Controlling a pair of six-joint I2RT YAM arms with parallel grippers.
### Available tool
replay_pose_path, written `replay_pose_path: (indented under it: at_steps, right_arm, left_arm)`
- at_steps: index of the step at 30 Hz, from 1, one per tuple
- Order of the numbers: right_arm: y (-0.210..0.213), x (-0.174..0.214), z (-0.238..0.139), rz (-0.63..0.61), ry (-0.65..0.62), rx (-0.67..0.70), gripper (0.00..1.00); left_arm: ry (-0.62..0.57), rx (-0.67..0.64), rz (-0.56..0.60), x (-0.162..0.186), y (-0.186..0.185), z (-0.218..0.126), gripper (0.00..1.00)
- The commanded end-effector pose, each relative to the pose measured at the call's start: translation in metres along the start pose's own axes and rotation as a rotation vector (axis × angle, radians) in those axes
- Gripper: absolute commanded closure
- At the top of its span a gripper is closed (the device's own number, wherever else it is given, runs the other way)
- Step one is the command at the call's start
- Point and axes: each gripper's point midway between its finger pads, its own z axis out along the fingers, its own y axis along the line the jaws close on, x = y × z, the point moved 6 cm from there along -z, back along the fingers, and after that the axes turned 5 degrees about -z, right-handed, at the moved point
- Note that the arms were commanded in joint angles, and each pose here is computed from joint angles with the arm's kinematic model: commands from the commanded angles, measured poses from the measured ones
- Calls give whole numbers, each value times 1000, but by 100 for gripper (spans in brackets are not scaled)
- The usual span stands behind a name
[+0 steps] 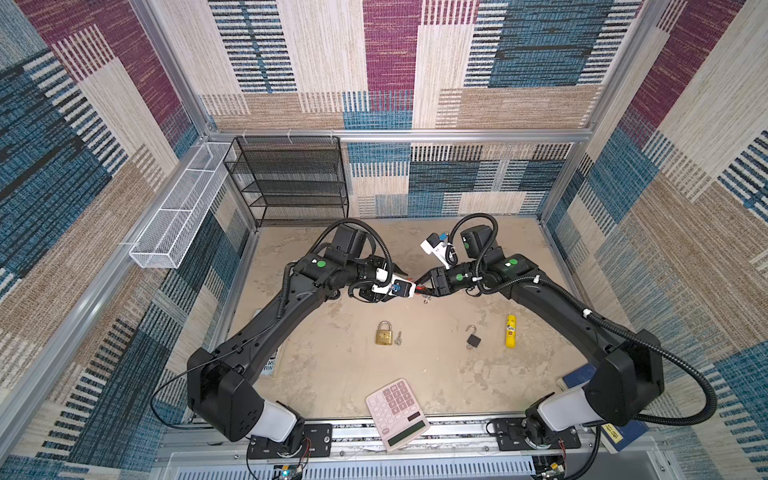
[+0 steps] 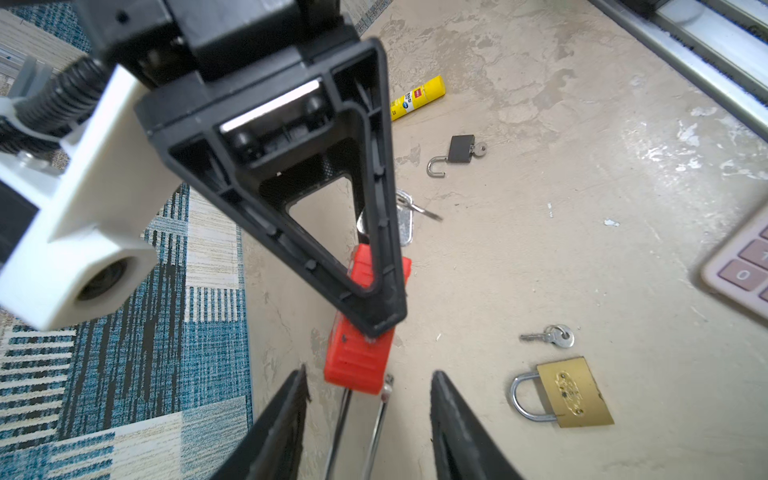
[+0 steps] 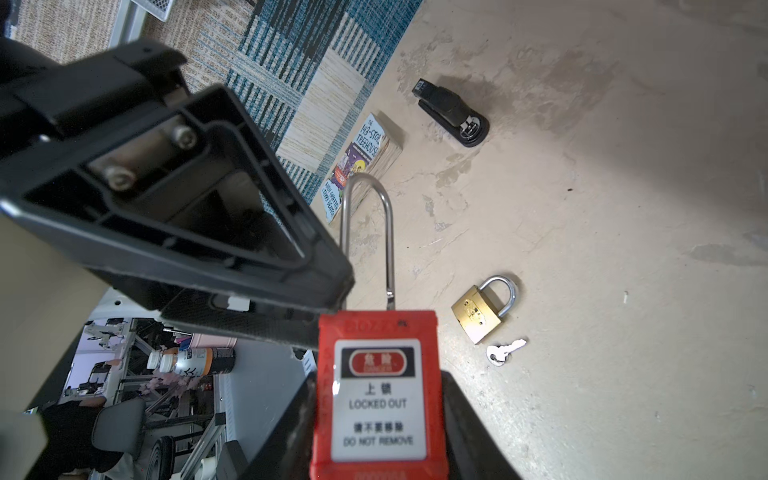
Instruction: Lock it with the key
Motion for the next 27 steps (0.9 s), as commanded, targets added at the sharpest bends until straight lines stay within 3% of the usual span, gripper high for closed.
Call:
replay_pose_path:
  at_steps: [1,5,20,22,24,27]
  right_arm:
    - [9,-2,-1,-35,-11,-61,65]
    - [13,-4,-1,-46,-10,-93,65]
    - [16,-3,1,-56,4,-129,66]
    - [16,-4,0,-60,1,-131,60]
    - [17,-6,-1,-69,-6,-123,44]
    - [19,-8,-2,-80,-12,-125,36]
  left_arm:
    - [-11,13,3,-4,0,2,51]
    - [2,19,21,-5,-2,5,57]
    - [-3,26,40,-8,-4,6,99]
    - [-3,24,42,-9,-4,5,100]
    - [-2,27,46,-9,-4,4,100]
    - [38,29,48,-5,-4,3,100]
